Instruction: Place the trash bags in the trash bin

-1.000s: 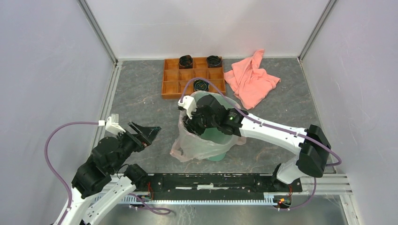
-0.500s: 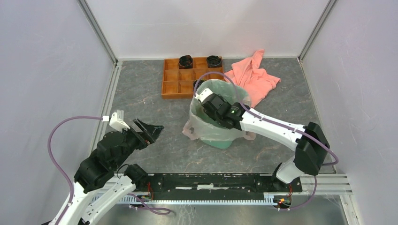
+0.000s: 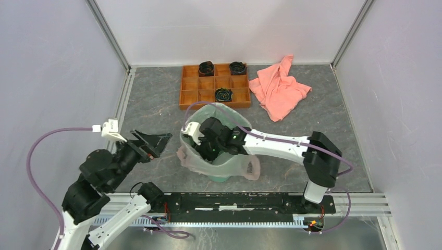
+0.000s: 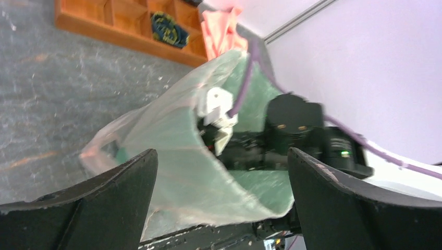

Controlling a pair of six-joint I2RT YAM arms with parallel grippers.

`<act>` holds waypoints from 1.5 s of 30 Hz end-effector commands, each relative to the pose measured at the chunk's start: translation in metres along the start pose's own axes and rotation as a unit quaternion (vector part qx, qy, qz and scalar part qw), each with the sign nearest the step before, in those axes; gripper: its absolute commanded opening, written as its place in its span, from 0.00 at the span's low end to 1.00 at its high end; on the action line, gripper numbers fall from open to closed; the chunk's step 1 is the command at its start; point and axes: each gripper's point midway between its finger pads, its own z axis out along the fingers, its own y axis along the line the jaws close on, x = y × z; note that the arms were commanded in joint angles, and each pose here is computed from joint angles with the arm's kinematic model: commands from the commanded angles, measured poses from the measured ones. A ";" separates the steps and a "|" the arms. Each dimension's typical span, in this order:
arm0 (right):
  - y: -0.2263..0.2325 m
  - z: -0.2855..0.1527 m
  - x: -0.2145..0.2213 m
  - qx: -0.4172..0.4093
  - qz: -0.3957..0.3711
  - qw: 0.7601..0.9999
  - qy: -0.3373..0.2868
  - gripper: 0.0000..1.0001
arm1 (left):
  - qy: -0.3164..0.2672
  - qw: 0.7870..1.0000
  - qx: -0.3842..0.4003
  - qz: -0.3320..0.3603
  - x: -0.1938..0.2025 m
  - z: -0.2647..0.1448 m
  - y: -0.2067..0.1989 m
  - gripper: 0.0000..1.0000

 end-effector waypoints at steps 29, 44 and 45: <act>0.042 -0.076 -0.154 -0.023 -0.035 0.986 -0.161 0.81 | -0.082 0.970 0.211 0.084 -0.084 -0.069 -0.115 1.00; -0.009 -0.300 -0.127 0.128 0.002 0.929 -0.347 0.98 | -0.087 0.982 0.148 0.074 -0.090 -0.046 -0.102 1.00; -0.017 -0.321 -0.121 0.150 0.013 0.921 -0.359 0.98 | -0.096 0.979 0.158 0.084 -0.099 -0.049 -0.113 1.00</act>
